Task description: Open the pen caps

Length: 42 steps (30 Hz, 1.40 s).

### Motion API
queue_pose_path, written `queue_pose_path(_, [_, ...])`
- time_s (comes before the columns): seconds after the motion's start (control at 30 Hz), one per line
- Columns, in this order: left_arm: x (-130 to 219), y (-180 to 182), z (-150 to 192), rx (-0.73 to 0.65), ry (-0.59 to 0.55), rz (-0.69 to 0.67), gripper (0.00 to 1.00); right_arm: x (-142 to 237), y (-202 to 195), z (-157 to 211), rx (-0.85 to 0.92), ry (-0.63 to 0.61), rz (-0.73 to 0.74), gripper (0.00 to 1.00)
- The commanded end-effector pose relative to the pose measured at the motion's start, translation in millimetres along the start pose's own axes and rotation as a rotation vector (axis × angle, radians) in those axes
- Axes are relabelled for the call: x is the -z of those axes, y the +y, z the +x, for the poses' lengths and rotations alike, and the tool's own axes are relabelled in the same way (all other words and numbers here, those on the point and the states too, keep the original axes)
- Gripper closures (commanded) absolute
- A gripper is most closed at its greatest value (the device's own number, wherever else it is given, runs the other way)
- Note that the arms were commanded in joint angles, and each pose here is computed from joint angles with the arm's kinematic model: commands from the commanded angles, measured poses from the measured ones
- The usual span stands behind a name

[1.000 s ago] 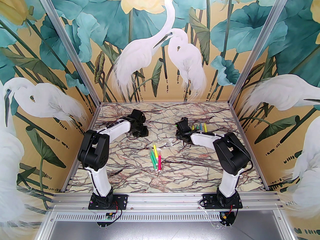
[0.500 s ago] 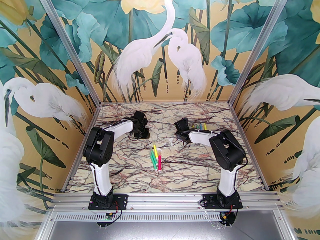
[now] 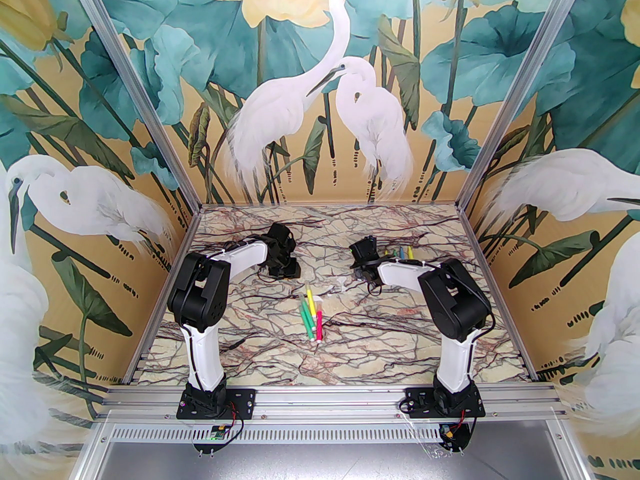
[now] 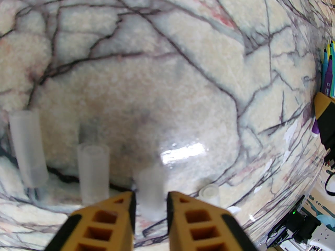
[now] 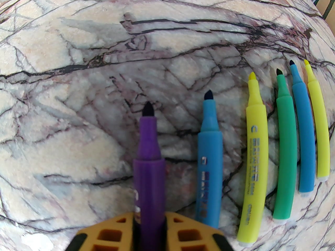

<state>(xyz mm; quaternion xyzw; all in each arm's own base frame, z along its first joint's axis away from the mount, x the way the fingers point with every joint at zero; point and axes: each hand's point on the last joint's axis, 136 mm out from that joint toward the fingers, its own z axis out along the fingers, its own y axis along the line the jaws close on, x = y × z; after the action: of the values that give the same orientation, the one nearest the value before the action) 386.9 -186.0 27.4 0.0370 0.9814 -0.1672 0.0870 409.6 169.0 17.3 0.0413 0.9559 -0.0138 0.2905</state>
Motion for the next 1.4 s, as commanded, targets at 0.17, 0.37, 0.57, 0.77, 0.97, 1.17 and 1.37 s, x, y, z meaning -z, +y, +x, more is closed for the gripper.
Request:
queue_pose_path(0.17, [19.8,-23.8,-8.3,-0.038,-0.054,0.093,0.65,6.9,-4.2,-7.8,0.0,-0.006,0.018,0.74])
queue_pose_path(0.37, [58.0,-38.2,-17.1,-0.068,-0.184,0.141,0.42,28.1,-3.7,-14.6,0.021,-0.02,-0.006,0.68])
queue_pose_path(0.57, [99.1,-34.3,-15.2,-0.088,-0.339,0.126,0.29,63.0,9.1,-14.6,0.081,-0.03,-0.058,0.58])
queue_pose_path(0.77, [118.7,-15.7,2.2,-0.082,-0.468,0.074,0.2,100.6,38.3,12.0,0.196,0.006,-0.107,0.49])
queue_pose_path(0.97, [126.7,11.8,17.5,-0.04,-0.56,-0.003,0.13,128.1,75.1,59.6,0.246,0.102,-0.24,0.46])
queue_pose_path(1.17, [135.1,22.6,28.2,-0.028,-0.633,-0.015,0.04,143.2,107.1,97.8,0.251,0.195,-0.373,0.45])
queue_pose_path(1.37, [137.7,26.7,34.2,-0.029,-0.658,-0.023,0.01,143.9,130.9,127.0,0.322,0.262,-0.396,0.46])
